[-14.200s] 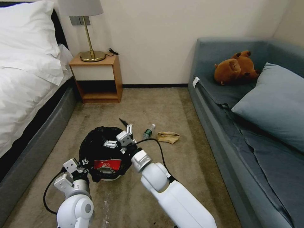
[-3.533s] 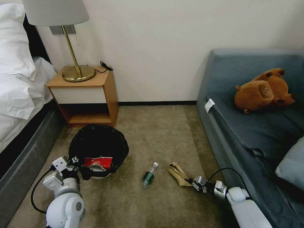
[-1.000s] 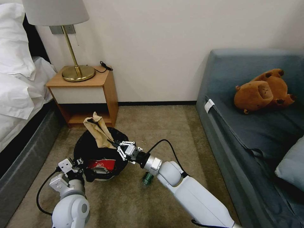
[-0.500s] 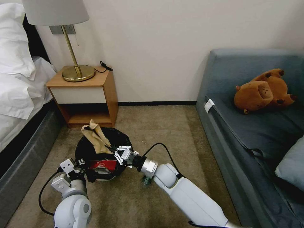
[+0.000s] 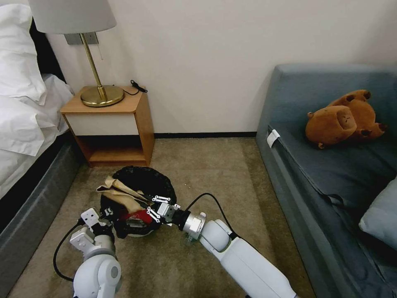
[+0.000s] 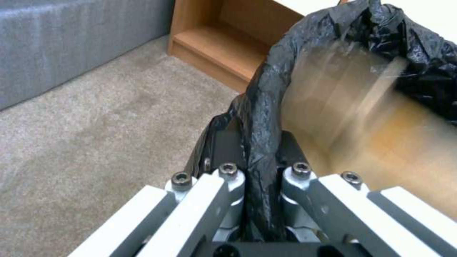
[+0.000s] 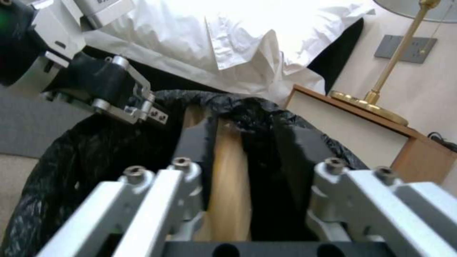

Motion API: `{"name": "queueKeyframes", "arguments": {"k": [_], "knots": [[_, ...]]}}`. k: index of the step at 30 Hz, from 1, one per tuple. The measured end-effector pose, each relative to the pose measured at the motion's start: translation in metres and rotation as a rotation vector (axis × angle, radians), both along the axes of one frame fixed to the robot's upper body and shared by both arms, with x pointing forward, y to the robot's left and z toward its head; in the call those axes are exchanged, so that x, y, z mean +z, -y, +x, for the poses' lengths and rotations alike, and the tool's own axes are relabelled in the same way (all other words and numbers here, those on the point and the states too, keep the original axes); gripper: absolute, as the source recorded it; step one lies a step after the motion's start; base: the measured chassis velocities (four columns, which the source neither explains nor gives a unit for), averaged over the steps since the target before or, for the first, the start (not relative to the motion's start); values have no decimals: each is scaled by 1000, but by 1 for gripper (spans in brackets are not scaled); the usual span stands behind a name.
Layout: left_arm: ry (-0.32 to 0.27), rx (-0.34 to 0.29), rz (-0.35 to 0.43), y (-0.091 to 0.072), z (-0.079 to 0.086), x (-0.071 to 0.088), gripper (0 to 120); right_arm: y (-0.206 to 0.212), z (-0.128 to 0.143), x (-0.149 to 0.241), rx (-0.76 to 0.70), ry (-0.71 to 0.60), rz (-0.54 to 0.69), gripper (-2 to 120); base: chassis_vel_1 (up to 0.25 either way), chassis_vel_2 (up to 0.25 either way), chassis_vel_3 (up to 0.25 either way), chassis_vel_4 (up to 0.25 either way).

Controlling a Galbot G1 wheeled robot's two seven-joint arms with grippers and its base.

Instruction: Pick up the trash bin, then pick up the garbage on the floor and place it into the trash bin.

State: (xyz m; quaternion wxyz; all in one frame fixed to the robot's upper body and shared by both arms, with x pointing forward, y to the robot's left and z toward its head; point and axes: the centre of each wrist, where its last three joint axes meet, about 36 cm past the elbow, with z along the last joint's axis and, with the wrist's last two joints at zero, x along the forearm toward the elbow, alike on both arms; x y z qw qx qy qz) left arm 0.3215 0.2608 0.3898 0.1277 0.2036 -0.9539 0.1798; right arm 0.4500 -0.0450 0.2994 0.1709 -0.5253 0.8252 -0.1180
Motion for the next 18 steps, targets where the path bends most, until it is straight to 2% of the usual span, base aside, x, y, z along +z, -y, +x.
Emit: {"name": "queueKeyframes", "arguments": {"k": [2,3,6,7,10,11,13,14,16,18], "knots": [[1,-1,0,0,0,0,4,3,0,0,0,3,-4,48,0,0,0,0],[1,-1,0,0,0,0,4,3,0,0,0,3,-4,48,0,0,0,0],[2,-1,0,0,1,0,4,5,1,3,0,9,-3,62,0,0,0,0],[2,-1,0,0,1,0,4,5,1,3,0,9,-3,62,0,0,0,0],[2,-1,0,0,1,0,4,5,3,6,-4,17,3,79,0,0,0,0],[2,-1,0,0,1,0,4,5,3,6,-4,17,3,79,0,0,0,0],[1,0,1,0,0,0,4,5,5,10,-11,24,10,89,0,0,0,0],[1,0,1,0,0,0,4,5,5,10,-11,24,10,89,0,0,0,0],[1,1,1,0,0,0,4,5,7,14,-25,30,21,98,0,0,0,0],[0,1,1,0,0,0,4,5,8,16,-34,33,26,99,0,0,0,0]]}}
